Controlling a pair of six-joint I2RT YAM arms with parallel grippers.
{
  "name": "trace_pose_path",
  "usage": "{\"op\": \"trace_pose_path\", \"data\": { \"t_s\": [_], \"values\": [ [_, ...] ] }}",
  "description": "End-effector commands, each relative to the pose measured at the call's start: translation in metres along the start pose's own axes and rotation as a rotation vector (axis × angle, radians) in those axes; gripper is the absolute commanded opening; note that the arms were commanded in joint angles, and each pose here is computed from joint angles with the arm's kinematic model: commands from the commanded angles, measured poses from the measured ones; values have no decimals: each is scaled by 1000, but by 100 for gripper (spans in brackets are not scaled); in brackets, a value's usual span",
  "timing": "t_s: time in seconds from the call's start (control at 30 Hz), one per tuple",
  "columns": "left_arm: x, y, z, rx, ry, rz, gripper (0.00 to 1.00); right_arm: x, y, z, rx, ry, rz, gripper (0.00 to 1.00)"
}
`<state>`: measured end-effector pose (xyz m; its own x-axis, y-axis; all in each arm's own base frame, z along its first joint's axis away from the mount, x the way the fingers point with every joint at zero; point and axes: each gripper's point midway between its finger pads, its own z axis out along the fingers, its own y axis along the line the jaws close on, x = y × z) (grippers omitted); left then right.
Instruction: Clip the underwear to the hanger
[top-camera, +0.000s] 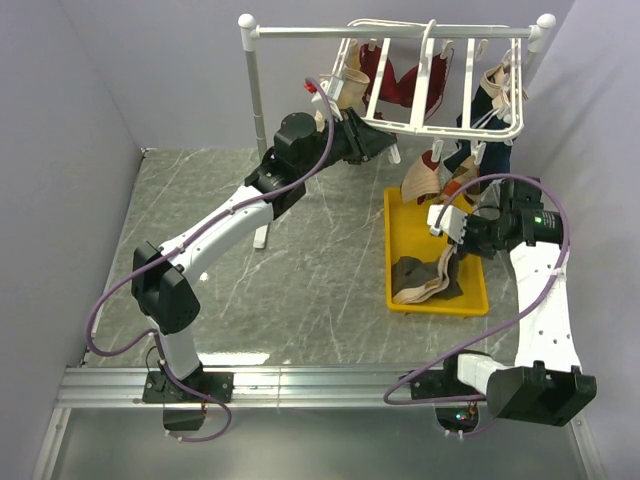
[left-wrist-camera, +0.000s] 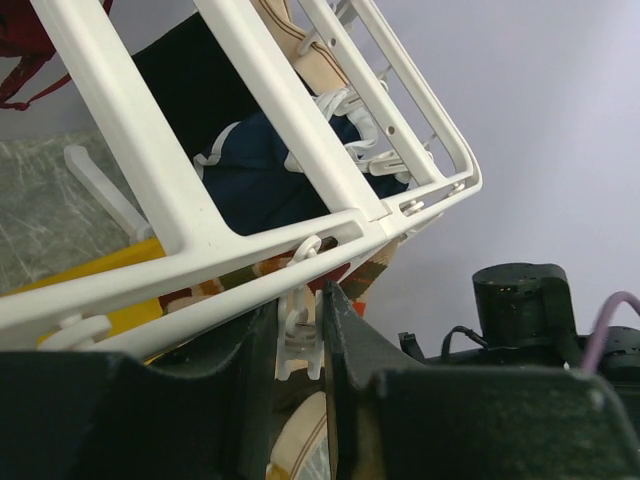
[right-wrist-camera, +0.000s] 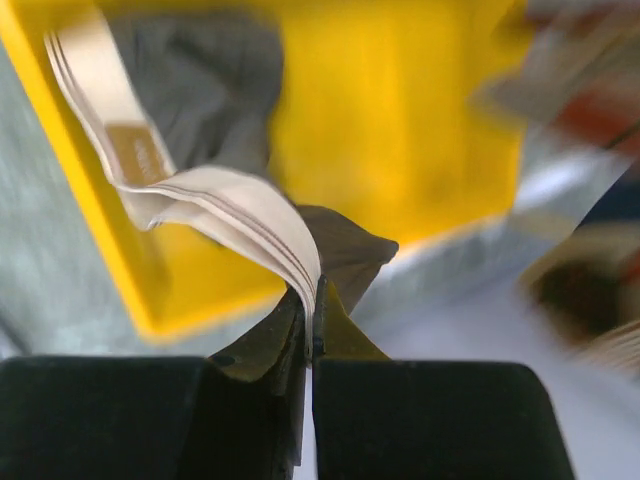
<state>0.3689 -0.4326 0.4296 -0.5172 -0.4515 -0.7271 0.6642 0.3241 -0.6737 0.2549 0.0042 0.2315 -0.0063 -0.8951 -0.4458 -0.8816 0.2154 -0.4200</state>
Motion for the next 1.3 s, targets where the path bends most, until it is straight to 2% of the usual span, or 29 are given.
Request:
{"op": "trace_pose_path", "data": {
  "t_s": [0.0,0.03,0.07,0.17,0.23,0.33,0.53,0.7,0.93,1.03,1.27],
  "values": [
    [21,-6,1,50,75,-12,0,60,15,-14,-71,341,22,0],
    [21,-6,2,52,75,-12,0,73,27,-21,-129,423,24,0],
    [20,-7,2,54,73,-11,0,76,34,-25,-180,445,15,0],
    [21,-6,2,56,73,-12,0,82,51,-22,-277,461,-30,0],
    [24,-5,2,60,81,-14,0,80,57,-18,-305,435,-122,0],
    [25,-3,1,52,84,-16,0,74,70,-1,-370,393,-105,0],
    [24,-4,1,56,81,-15,0,91,110,28,-579,401,-9,0],
    [28,-1,3,56,91,-29,0,101,119,55,-743,454,233,0],
    [25,-4,0,63,86,-13,0,66,108,69,-698,236,188,0],
    [27,0,-1,57,88,-13,0,53,109,63,-645,170,141,0],
    [27,2,0,60,87,-1,0,-6,112,43,-446,-104,97,0]
  ]
}}
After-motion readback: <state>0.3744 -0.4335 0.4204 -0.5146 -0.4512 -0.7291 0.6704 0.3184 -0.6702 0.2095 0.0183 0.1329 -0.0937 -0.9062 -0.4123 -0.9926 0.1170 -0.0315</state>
